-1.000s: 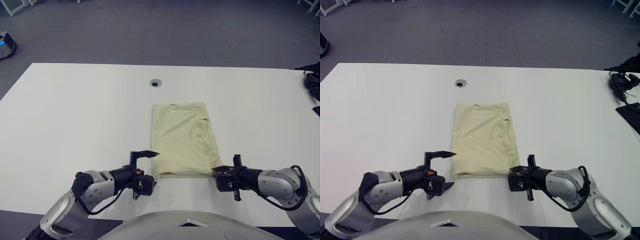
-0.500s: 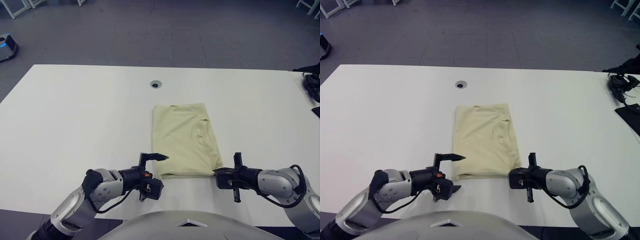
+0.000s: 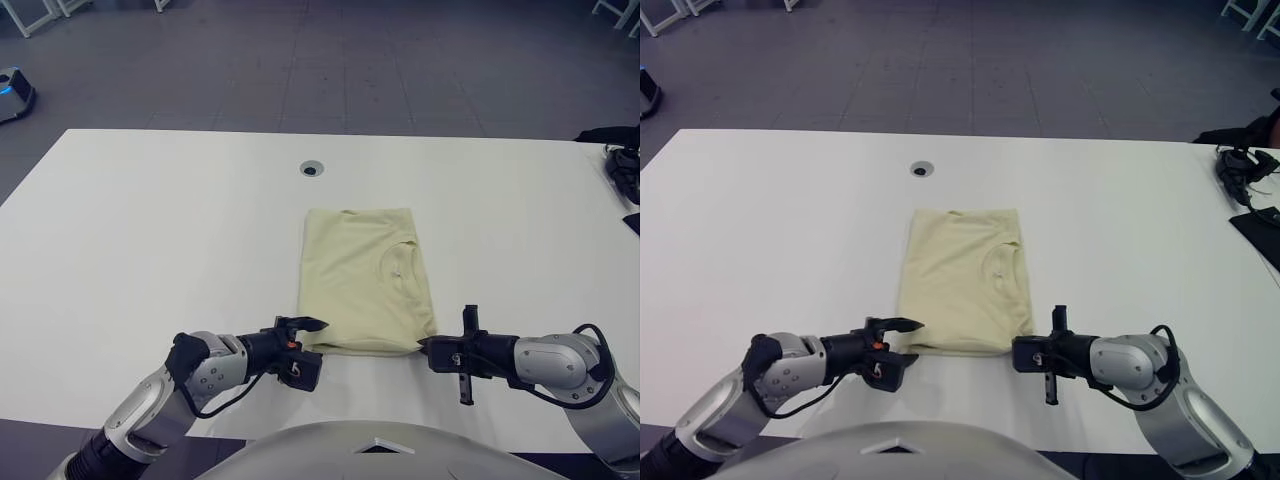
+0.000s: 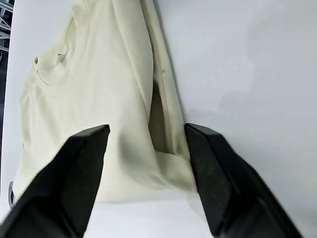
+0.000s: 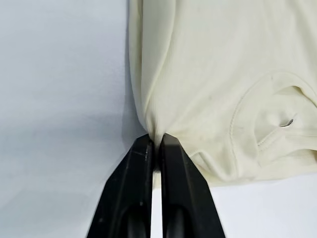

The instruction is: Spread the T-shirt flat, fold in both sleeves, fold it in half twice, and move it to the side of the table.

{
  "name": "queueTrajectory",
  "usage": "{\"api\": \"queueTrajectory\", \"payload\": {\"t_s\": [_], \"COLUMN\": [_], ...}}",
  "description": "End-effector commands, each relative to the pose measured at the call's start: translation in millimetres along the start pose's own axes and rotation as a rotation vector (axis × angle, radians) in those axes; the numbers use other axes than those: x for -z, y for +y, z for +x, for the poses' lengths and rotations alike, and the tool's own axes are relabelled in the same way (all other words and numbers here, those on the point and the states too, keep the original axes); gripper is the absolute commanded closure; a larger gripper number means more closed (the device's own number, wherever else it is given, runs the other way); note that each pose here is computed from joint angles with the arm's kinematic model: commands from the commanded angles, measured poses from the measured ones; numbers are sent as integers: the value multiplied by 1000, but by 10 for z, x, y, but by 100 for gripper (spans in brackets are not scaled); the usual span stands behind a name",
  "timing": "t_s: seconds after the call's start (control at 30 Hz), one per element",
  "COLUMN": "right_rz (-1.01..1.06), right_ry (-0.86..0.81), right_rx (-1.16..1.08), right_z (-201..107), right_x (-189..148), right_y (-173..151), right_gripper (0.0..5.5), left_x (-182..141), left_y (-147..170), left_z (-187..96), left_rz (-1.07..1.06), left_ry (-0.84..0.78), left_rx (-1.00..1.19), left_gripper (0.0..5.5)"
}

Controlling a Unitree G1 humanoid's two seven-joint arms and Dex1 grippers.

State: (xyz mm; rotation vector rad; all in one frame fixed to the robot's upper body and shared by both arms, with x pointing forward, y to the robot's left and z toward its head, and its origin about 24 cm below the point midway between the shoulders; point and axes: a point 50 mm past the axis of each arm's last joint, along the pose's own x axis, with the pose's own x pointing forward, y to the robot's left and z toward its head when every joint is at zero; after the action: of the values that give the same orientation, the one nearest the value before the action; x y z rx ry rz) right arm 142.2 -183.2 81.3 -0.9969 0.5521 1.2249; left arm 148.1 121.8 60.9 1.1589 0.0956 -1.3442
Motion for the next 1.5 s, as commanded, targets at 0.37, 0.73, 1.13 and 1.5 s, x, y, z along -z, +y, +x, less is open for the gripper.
{"api": "queueTrajectory", "payload": {"t_s": [0.37, 0.73, 1.13, 1.5], "right_rz": [-10, -44, -108, -59], "right_ry": [-20, -67, -202, -351], "right_rx": [19, -16, -320, -405], "right_z": [-10, -55, -651, -950], "right_x": [-60, -140, -420, -701], "right_y": [-45, -84, -50, -101], "right_gripper": [547, 547, 547, 547], "left_x": [148, 70, -68, -369], "left_y": [-65, 109, 173, 173], "left_z": [3, -208, -1042, -1283], "left_rz": [25, -69, -286, -504], "left_ry": [84, -31, -179, -425], "left_rx": [74, 24, 271, 479], "left_gripper": [524, 535, 535, 537]}}
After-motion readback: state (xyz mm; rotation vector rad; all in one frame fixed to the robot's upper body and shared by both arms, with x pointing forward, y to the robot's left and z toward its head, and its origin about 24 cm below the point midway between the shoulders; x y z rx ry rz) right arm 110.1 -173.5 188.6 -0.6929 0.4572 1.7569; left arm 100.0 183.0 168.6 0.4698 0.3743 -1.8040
